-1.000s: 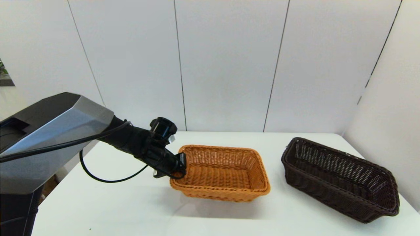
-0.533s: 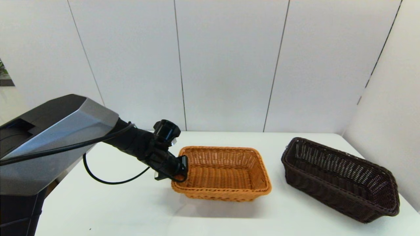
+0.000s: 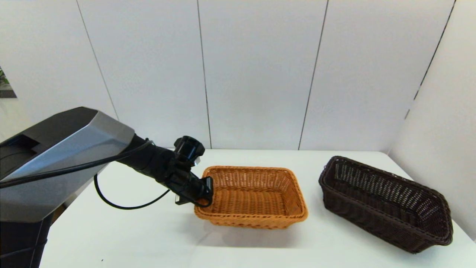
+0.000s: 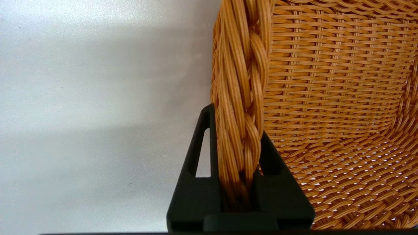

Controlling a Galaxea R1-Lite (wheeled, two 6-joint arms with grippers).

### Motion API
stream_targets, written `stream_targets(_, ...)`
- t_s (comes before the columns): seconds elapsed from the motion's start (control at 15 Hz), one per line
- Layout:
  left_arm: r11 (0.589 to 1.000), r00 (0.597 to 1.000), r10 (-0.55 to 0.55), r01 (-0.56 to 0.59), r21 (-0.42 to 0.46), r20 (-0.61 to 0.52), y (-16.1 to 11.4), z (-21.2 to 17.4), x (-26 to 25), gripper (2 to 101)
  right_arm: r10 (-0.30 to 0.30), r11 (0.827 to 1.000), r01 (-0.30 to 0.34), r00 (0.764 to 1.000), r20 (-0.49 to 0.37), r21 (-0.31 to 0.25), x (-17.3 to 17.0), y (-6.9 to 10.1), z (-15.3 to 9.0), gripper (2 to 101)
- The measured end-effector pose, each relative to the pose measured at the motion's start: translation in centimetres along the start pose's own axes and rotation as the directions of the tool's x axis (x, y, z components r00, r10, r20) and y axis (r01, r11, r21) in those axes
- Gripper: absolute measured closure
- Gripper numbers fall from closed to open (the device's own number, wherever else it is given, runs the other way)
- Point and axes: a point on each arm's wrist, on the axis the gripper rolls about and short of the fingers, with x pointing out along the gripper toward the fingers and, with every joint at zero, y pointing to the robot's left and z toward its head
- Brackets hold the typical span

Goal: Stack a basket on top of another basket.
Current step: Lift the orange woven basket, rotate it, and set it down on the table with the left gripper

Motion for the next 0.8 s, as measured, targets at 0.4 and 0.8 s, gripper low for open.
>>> stream_targets(0.4,1.000,1.000,0.000,0.000,-0.001,0.002,-0.01,0.04,-0.03,88.3,0.000,1.000,0.000,1.000,0.000,0.000,0.00,0.00,0.00,5.0)
stream_targets(0.8,1.000,1.000,-0.002,0.002,-0.001,0.005,-0.04,0.03,-0.17,47.3,0.000,1.000,0.000,1.000,0.000,0.000,0.00,0.00,0.00,4.9)
